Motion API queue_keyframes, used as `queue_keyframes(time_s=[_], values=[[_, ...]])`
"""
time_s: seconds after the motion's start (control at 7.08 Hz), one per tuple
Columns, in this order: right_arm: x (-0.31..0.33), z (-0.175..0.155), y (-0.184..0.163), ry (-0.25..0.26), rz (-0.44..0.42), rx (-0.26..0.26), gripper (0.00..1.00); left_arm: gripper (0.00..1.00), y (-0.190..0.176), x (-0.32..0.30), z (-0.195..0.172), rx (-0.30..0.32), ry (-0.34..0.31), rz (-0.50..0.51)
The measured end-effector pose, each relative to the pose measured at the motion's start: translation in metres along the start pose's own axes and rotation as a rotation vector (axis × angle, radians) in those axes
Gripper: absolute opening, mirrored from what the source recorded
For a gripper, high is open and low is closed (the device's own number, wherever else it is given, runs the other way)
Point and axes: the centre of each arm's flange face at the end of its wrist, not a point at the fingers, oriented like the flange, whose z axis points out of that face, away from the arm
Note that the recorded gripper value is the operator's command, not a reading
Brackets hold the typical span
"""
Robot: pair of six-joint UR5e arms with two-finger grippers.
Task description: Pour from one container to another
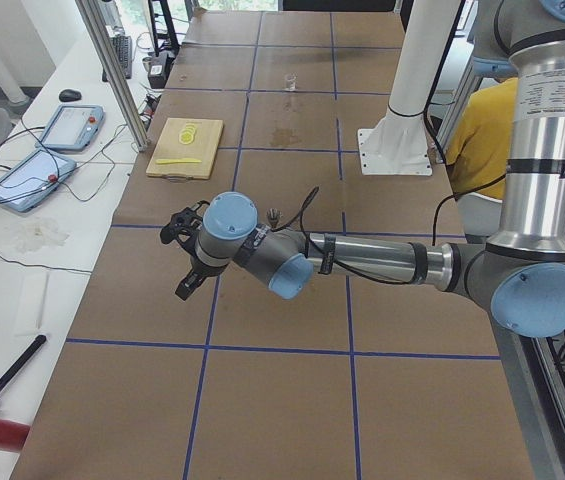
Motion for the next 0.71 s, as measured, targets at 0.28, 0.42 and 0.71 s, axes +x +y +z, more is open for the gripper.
queue_keyframes(time_s=[0.28, 0.42, 0.71], values=[[-0.002, -0.002, -0.003, -0.001, -0.012, 0.007, 1.0, 1.0, -0.011, 0.018, -0.008, 0.106, 0.008, 0.088], [-0.003, -0.003, -0.004, -0.001, -0.022, 0.017, 1.0, 1.0, -0.024, 0.042, -0.005, 0.15, 0.041, 0.075], [-0.001, -0.001, -0.004, -0.002, -0.034, 0.034, 1.0, 1.0, -0.046, 0.111, 0.018, 0.221, 0.126, 0.0]])
